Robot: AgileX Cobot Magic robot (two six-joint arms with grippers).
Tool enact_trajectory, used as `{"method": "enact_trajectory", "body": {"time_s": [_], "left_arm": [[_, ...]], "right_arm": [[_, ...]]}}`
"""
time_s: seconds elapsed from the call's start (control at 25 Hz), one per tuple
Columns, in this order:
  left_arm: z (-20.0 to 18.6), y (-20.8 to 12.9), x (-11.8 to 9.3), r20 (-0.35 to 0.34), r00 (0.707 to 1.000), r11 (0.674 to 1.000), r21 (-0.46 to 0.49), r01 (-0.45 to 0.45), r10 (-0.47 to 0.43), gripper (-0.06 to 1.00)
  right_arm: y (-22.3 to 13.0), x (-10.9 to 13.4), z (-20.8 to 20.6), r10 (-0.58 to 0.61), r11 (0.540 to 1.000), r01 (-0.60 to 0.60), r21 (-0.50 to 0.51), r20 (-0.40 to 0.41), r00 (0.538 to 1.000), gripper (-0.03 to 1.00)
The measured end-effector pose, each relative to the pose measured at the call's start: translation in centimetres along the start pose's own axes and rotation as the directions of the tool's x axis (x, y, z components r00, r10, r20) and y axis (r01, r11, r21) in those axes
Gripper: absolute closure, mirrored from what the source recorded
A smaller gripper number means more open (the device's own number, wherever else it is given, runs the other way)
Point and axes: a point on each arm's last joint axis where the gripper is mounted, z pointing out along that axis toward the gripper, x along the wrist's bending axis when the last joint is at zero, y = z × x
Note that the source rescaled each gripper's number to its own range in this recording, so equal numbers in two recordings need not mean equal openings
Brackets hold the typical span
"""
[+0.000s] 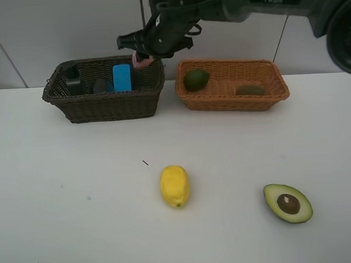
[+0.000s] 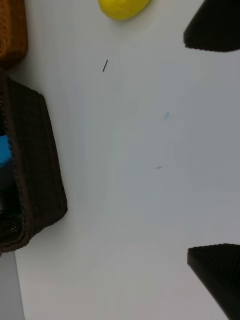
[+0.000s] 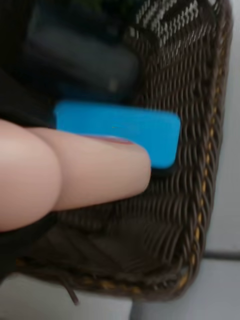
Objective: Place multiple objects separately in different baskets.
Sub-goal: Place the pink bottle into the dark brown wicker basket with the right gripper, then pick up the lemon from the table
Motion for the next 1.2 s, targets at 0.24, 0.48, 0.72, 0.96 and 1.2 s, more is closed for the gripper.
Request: {"method": "enact_trajectory", "body": {"time_s": [0.24,0.48,0.72,0.96,1.2], "left_arm": [[0.0,0.0,0.0,0.0,1.0,1.0,0.0,0.0,0.0,-0.05],[0.0,0.0,0.0,0.0,1.0,1.0,0.0,0.0,0.0,-0.05],[0.0,0.0,0.0,0.0,1.0,1.0,0.0,0.0,0.0,-0.05],[0.0,0.0,0.0,0.0,1.0,1.0,0.0,0.0,0.0,-0.05],[0.0,0.0,0.0,0.0,1.0,1.0,0.0,0.0,0.0,-0.05]], "right_arm": [[-0.8,-1.0,2.2,-0.067,0.997,0.068,-0.033,0.036,0.997,0.13],[-0.5,-0.7,0.3,-0.067,0.997,0.064,0.043,0.056,0.996,-0.02],[-0.3,1.3,-9.2,-0.049,0.926,0.012,0.378,0.087,0.995,-0.03],[-1.8,4.2,-11.8,-0.058,0.887,0.052,0.459,0.0,0.998,-0.03],[-6.9,7.8,-12.6,-0.138,0.809,0.144,0.57,-0.055,0.989,-0.03]]}}
